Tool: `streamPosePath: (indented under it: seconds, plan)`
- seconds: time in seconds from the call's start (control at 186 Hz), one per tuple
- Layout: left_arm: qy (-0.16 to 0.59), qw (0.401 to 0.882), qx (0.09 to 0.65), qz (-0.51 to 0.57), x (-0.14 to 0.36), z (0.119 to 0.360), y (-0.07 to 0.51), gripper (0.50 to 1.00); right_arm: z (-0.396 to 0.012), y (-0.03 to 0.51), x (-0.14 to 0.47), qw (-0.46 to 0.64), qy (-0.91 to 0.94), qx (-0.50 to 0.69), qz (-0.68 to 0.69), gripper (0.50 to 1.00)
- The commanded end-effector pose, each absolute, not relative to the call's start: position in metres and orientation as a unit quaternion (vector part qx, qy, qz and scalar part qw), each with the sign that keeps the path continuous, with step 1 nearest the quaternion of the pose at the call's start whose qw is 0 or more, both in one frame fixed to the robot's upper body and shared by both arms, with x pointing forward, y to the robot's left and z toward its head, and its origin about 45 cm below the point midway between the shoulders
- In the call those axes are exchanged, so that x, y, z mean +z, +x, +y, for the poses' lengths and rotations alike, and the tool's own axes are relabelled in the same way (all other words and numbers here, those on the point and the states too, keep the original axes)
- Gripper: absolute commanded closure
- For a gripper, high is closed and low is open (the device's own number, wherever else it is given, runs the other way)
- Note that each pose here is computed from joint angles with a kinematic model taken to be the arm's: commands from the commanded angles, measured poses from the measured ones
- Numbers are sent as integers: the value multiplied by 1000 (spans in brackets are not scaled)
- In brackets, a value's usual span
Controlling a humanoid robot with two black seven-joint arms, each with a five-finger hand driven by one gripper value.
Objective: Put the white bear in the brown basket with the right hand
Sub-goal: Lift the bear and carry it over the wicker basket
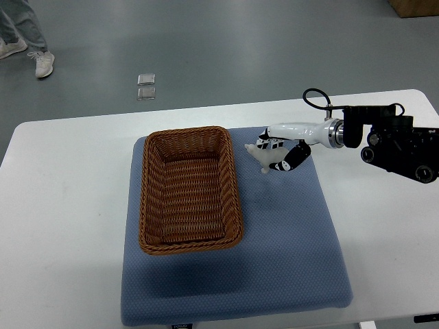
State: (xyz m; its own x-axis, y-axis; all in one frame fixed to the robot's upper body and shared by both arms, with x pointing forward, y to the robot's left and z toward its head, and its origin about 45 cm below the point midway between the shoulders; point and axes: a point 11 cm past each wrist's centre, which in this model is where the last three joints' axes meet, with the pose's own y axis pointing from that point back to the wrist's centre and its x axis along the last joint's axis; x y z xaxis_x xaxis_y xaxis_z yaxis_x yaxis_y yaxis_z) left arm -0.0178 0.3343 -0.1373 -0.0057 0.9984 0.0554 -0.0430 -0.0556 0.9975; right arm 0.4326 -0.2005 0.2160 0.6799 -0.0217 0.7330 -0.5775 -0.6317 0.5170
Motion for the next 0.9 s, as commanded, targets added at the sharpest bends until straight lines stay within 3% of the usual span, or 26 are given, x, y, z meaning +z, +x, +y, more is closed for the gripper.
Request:
streamPosePath:
  seconds: [0.0, 0.113, 0.338, 0.612, 0.897]
  plan:
    - [502, 496, 525, 476, -137, 334, -18, 500, -191, 447, 248, 379, 820, 387, -183, 1000]
    - [502, 496, 525, 476, -137, 334, -18, 500, -177, 458, 279, 367, 810, 418, -184, 1000]
    - [502, 496, 525, 476, -137, 334, -18, 500, -96, 455, 300, 325, 816, 458, -137, 1000]
    - [502, 496, 525, 476, -137, 334, -18, 500, -35, 436, 276, 301, 833, 454, -96, 1000]
    - [501, 495, 526, 476, -137, 334, -18, 500, -9, 405, 233, 296, 853, 427, -56, 1000]
